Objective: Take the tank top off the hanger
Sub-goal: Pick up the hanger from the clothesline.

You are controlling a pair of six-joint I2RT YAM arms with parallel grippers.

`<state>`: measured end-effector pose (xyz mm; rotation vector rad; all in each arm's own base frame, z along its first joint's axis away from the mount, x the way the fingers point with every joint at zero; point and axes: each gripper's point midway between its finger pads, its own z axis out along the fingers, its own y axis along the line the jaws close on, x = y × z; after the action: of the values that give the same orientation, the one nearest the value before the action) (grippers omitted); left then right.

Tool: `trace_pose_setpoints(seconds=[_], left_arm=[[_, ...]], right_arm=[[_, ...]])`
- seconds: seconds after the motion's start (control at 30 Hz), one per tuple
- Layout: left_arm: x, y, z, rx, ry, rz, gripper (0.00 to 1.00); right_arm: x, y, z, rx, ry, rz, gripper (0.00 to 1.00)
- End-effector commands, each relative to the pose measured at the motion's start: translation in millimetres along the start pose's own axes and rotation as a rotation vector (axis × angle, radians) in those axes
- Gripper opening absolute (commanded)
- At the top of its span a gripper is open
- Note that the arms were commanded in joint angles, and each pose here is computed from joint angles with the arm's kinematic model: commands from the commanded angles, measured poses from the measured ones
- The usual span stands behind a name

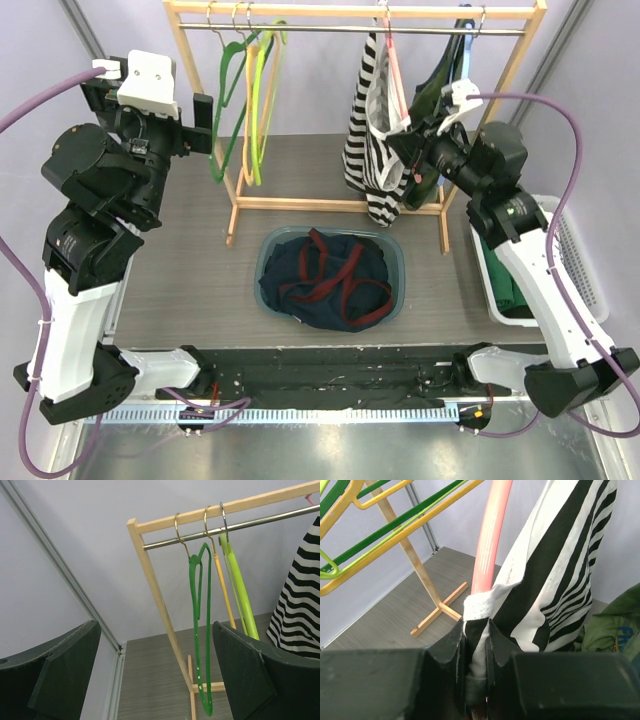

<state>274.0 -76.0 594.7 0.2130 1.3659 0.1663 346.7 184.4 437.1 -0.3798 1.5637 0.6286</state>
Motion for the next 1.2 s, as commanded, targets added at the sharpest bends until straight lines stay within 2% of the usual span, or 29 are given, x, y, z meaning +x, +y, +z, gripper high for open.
trace_pose_setpoints(seconds=[0.0, 0.2, 0.33, 0.4, 0.43, 0.5, 0.53, 0.6, 0.67, 0.8, 0.87, 0.9, 1.07, 1.17], left_arm=[[-13, 6, -3, -0.008, -0.037, -0.034, 1.0], [-12, 7, -3, -0.011, -0.036, -0.032, 1.0], [-13, 8, -4, -0.013, -0.039, -0.032, 1.0], [-13, 9, -4, -0.013, -0.038, -0.028, 1.0], [-12, 10, -5, -0.016, -0.037, -0.026, 1.0], [-11, 9, -5, -0.015, -0.035, -0.024, 1.0], [-11, 10, -5, -0.016, -0.034, -0.021, 1.0], [-10, 10, -5, -0.019, -0.032, -0.016, 1.0], [-10, 10, -5, -0.019, -0.032, -0.017, 1.0], [-10, 11, -6, -0.021, -0.033, -0.015, 1.0], [-10, 11, -6, -0.022, -0.034, -0.013, 1.0], [-11, 12, -6, -0.025, -0.037, -0.016, 1.0], [-9, 13, -7, -0.029, -0.035, -0.006, 1.0], [-8, 15, -8, -0.032, -0.034, -0.003, 1.0]], right_arm=[[-23, 13, -16, -0.043, -0.183, -0.073, 0.01], [-55, 12, -5, -0.036, -0.253, -0.098, 0.01], [-44, 8, 16, -0.024, -0.128, -0.044, 0.01], [-56, 12, 19, -0.015, -0.112, -0.04, 0.09], [-38, 6, 27, 0.013, -0.035, -0.023, 0.1], [-45, 2, 28, 0.076, -0.028, -0.032, 0.01], [-43, 3, 28, 0.084, -0.014, -0.033, 0.01], [-41, 12, 27, 0.081, -0.029, -0.076, 0.01], [-57, 33, 19, 0.053, -0.107, -0.122, 0.01], [-55, 48, 19, 0.026, -0.145, -0.163, 0.01], [-66, 57, 13, 0.0, -0.208, -0.171, 0.01], [-58, 56, 16, -0.002, -0.203, -0.169, 0.01], [-70, 59, 14, -0.014, -0.314, -0.176, 0.01], [-65, 58, 22, -0.018, -0.317, -0.174, 0.01]])
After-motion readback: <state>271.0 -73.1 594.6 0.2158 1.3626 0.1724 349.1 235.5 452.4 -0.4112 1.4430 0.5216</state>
